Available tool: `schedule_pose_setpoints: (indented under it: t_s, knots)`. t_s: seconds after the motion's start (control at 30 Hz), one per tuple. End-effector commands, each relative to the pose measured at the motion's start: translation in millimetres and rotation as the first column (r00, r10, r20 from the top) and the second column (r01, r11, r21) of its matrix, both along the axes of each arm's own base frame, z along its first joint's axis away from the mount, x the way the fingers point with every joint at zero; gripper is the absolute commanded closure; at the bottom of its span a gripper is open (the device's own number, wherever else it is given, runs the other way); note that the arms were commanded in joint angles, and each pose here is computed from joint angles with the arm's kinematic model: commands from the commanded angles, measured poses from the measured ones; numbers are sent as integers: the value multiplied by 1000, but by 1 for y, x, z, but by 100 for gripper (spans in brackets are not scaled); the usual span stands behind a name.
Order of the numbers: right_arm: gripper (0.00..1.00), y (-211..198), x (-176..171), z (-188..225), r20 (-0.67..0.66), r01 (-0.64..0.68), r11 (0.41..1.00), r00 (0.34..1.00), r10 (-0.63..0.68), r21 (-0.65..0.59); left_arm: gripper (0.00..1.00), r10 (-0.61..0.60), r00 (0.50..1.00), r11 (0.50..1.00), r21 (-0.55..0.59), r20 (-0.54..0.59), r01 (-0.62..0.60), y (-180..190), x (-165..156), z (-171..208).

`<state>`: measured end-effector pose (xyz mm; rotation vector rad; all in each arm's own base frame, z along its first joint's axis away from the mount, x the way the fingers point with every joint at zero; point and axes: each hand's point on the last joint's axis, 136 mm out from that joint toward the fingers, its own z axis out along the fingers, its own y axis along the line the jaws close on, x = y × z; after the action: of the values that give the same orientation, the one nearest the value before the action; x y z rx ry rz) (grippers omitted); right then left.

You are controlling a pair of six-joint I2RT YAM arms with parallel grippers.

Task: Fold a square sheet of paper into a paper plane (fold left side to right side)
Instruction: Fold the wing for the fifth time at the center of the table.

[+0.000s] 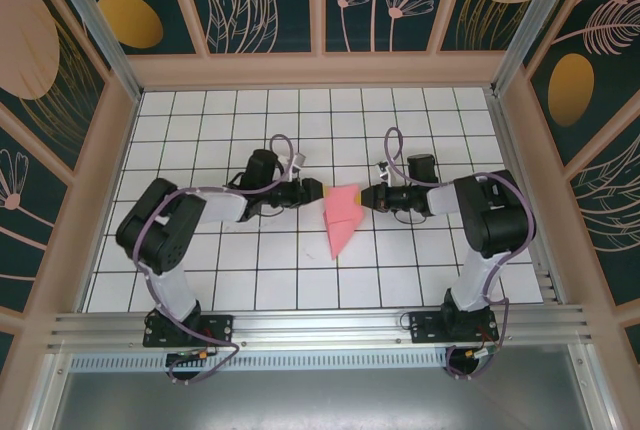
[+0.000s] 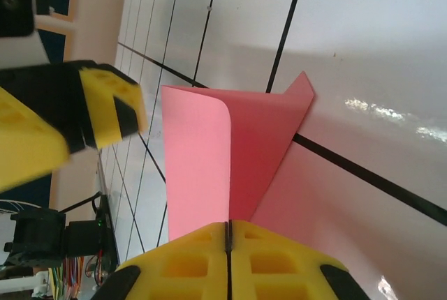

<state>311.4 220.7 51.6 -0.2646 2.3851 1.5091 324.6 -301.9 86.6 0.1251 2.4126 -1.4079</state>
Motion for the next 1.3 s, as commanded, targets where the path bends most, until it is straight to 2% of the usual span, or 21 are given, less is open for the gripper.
schedule_pose_setpoints:
  t_s: [0.0,0.13,0.23,0.4,0.57,1.03,1.27]
  knots:
    - [93,-1,1,8,18,14,1000,1000,-13,-24,42,75,990,979,178,123,-96,32,14,18]
    - [93,-3,3,15,-3,46,998,999,-46,-39,43,91,975,954,265,201,-143,48,8,42]
    - [93,-5,4,18,-34,71,995,997,-74,-76,43,18,976,952,295,218,-83,31,-14,51]
    - [93,-3,5,24,-99,83,990,991,-95,-111,44,-99,980,922,386,174,25,-9,-59,36]
    - [93,1,6,30,-139,95,984,984,-116,-149,42,-137,981,871,489,139,53,-25,-80,12]
    - [94,4,11,25,-197,128,971,966,-168,-203,39,-198,973,761,645,121,75,-58,-86,-25]
    - [94,5,11,25,-201,128,969,964,-172,-213,38,-196,974,693,719,115,54,-58,-82,-46]
